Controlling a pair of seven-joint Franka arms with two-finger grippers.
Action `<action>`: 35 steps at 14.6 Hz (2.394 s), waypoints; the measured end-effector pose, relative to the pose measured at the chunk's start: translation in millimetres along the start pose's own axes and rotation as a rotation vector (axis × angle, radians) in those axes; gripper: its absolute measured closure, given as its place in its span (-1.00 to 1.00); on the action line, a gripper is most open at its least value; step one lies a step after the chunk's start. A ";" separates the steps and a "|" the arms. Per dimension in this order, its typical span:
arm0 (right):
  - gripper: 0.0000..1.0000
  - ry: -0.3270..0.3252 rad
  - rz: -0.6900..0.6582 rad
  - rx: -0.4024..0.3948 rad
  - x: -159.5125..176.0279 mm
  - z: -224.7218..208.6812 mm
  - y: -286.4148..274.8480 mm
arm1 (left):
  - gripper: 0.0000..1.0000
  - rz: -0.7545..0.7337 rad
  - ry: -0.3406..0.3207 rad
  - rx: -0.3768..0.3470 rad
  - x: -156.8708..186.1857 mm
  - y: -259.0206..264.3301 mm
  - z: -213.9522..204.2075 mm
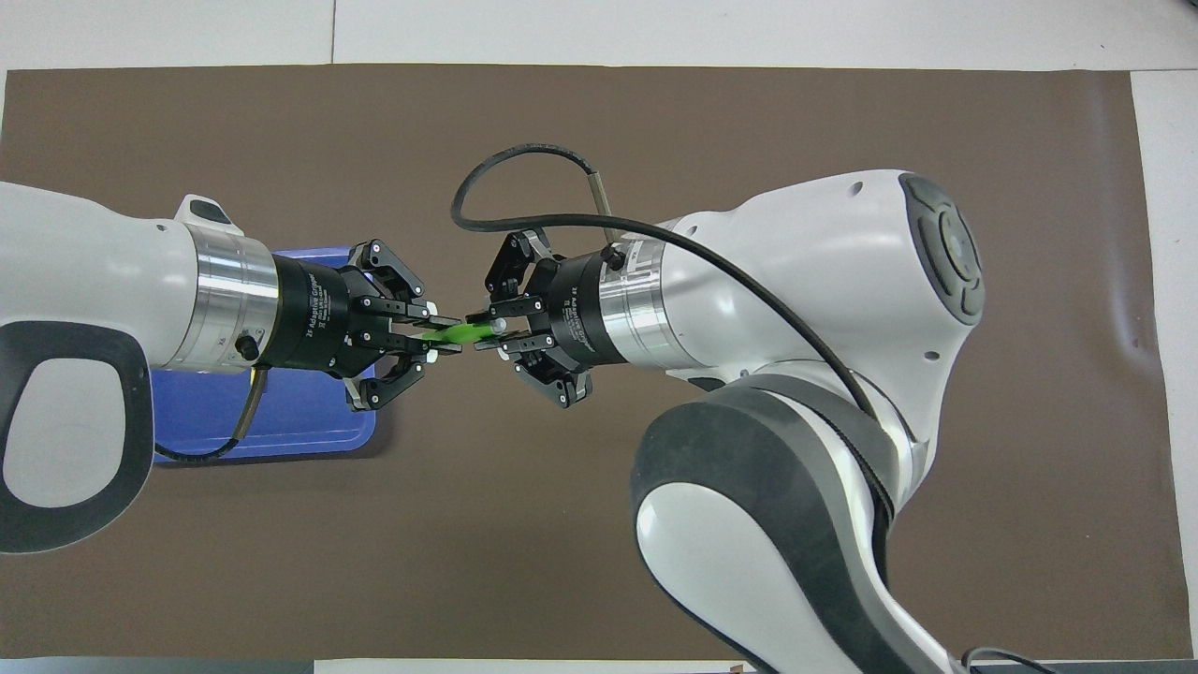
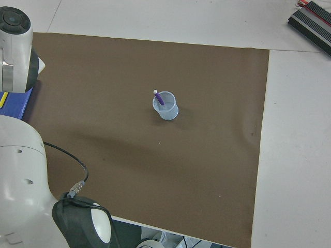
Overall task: Right arm passes pens to left for tray arrangement
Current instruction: 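Hand the green pen from the right gripper to the left gripper, then lower the green pen into the tray with the left gripper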
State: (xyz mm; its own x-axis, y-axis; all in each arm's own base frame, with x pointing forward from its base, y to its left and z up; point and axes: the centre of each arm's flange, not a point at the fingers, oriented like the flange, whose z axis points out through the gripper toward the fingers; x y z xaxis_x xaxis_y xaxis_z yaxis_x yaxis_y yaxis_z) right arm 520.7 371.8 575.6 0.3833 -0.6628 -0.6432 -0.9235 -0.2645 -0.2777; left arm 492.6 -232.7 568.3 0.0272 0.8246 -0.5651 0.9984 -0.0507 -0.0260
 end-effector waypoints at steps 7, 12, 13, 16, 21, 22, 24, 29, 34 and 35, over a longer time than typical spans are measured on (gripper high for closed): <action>0.37 0.017 -0.043 -0.004 -0.5 0.8 0.6 | 0.67 0.007 0.000 -0.003 0.3 -1.3 -1.7; -0.74 0.206 -0.166 -0.103 17.3 2.7 7.8 | 0.67 0.006 -0.001 -0.010 1.4 -1.0 -4.6; -0.95 0.256 -0.192 -0.144 26.9 0.6 10.1 | 0.67 0.008 -0.001 -0.014 2.9 0.0 -6.0; -1.00 0.334 -0.313 -0.283 69.9 -22.8 15.1 | 0.67 0.092 -0.001 -0.032 15.6 5.9 -14.7; -1.00 0.435 -0.568 -0.467 156.2 -69.3 27.0 | 0.67 0.389 0.033 -0.025 67.8 13.6 -30.9; -1.00 0.450 -0.624 -0.509 178.8 -79.6 32.5 | 0.67 0.465 0.062 -0.009 82.8 13.8 -36.1; -1.00 0.489 -0.721 -0.605 219.8 -100.0 43.1 | 0.67 0.619 0.122 0.034 113.0 13.8 -43.4; -0.98 0.579 -0.872 -0.762 264.6 -101.7 50.3 | 0.67 0.994 0.233 0.181 203.7 11.3 -48.1; -0.86 0.576 -0.924 -0.805 318.0 -85.9 48.3 | 0.67 1.279 0.334 0.377 294.9 31.7 -26.1; -0.83 0.574 -0.924 -0.807 325.1 -85.0 48.5 | 0.67 1.331 0.352 0.412 304.9 36.5 -18.0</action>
State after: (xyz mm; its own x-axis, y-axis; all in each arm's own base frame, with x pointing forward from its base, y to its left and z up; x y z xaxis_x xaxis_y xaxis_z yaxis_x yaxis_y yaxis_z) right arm 599.3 83.9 413.6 0.9862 -0.1651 -0.0095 -0.1608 -0.9709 0.1775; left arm 538.2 27.0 409.9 0.9835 0.1258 -0.1302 0.1373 -0.9870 0.0832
